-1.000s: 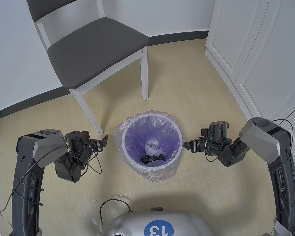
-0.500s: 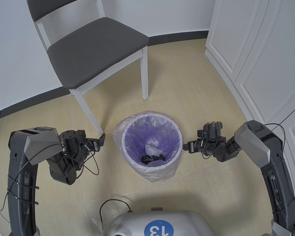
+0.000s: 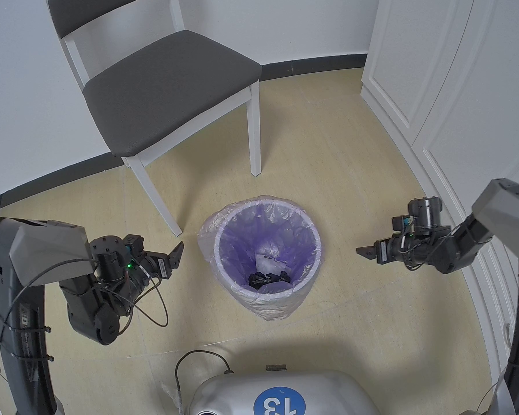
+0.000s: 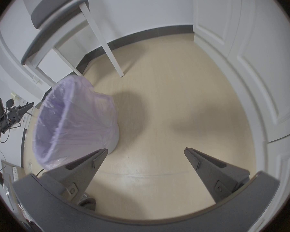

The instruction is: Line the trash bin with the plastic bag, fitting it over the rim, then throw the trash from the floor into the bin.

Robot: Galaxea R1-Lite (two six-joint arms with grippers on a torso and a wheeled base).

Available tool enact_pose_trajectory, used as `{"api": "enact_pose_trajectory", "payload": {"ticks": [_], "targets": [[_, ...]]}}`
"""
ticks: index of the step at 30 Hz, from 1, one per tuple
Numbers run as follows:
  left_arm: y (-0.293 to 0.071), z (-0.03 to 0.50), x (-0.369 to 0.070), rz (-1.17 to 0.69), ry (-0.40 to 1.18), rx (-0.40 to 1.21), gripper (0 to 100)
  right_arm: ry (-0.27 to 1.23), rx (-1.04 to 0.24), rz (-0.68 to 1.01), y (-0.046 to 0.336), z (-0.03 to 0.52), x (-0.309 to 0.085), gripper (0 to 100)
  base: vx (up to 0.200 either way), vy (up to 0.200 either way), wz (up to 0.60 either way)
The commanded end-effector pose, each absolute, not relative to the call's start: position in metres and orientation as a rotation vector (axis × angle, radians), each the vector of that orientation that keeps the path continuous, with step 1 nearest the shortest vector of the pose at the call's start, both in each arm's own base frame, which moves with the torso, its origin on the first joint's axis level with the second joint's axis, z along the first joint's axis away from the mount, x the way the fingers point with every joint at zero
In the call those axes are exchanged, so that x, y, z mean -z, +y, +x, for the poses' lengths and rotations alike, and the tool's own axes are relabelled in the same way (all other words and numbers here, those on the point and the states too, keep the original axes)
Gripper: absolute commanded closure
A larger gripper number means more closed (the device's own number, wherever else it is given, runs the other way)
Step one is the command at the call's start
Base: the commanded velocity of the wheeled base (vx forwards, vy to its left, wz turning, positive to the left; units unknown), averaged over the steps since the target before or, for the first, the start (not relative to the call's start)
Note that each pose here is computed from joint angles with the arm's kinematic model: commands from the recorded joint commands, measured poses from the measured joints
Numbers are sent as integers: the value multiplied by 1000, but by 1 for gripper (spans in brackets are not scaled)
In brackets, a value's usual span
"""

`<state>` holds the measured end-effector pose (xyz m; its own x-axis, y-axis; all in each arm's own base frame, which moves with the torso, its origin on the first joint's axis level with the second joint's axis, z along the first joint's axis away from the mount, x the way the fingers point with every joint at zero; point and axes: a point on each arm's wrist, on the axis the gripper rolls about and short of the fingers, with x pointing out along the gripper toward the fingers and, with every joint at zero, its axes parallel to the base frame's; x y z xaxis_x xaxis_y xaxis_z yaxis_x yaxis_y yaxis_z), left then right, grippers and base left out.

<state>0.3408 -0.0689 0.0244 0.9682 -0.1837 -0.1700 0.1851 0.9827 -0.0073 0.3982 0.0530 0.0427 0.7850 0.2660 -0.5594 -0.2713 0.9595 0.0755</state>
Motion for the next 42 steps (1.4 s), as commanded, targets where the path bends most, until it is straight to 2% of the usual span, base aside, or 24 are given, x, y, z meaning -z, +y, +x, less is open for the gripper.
{"api": "enact_pose_trajectory", "payload": {"ticks": [1, 5, 10, 13, 20, 30, 42], "targets": [[-71, 294, -71, 19, 103, 226, 0, 497, -206, -60, 19, 338, -108, 0, 0, 0, 0], [-62, 266, -86, 48, 98, 216, 0, 556, -149, -128, 13, 297, -106, 0, 0, 0, 0], [-52, 223, -93, 52, 133, 217, 0, 575, -140, -130, 10, 246, -109, 0, 0, 0, 0], [-46, 198, -95, 51, 151, 218, 0, 542, -138, -125, 10, 222, -117, 0, 0, 0, 0], [-35, 161, -137, 4, -6, 135, 0, 322, -115, -58, 7, 153, -154, 0, 0, 0, 0], [-34, 158, -177, 12, -128, 127, 0, 127, -101, 2, 6, 145, -195, 0, 0, 0, 0], [-28, 169, -209, 14, -218, 79, 0, 30, -116, 70, 8, 165, -228, 0, 0, 0, 0]]}}
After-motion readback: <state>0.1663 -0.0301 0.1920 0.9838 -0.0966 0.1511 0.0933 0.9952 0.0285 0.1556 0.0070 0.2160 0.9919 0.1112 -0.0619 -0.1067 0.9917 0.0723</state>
